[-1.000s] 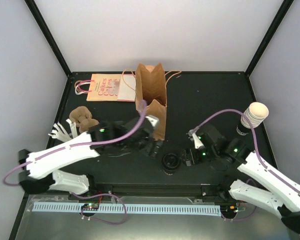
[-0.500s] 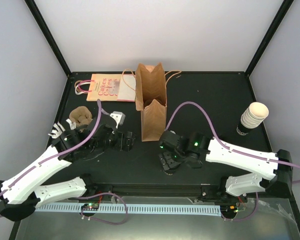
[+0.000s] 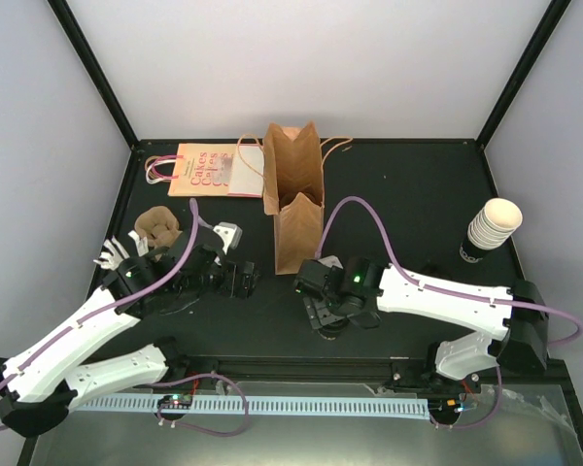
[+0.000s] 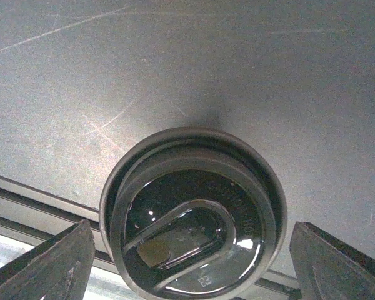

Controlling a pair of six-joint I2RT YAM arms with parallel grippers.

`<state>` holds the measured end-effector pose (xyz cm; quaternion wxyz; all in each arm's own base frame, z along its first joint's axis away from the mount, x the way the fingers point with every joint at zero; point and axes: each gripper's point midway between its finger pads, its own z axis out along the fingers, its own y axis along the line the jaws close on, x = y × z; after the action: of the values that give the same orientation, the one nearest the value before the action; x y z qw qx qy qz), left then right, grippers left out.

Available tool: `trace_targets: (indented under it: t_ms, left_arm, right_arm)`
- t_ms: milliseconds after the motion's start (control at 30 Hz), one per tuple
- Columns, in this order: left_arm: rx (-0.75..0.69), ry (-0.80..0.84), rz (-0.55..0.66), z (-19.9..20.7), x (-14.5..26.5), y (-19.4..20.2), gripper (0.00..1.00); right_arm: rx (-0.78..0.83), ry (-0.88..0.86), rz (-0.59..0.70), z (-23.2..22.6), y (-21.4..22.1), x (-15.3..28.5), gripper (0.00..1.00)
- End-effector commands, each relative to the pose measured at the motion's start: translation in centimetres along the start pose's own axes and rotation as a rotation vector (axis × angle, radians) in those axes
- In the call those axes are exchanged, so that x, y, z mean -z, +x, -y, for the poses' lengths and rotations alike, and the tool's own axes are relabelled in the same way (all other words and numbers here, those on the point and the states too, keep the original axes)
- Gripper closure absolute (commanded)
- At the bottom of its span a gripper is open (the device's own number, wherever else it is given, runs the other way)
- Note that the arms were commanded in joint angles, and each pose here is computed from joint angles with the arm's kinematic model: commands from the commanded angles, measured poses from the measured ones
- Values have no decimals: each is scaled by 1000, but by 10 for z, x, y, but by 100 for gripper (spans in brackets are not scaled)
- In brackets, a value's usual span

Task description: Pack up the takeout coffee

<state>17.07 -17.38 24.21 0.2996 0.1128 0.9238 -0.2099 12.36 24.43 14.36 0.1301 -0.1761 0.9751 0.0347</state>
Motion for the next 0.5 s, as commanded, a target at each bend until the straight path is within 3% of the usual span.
trace_targets:
  t_ms: [0,467]
  left_arm:
    - [-19,33,19,4,1,-4,1]
    - [-15,44,10,4,-4,-2,1]
  right_arm:
    - [-22,-7,14,-10,-4,2,12]
    - [-45,53,-9,-3,2,-8,18]
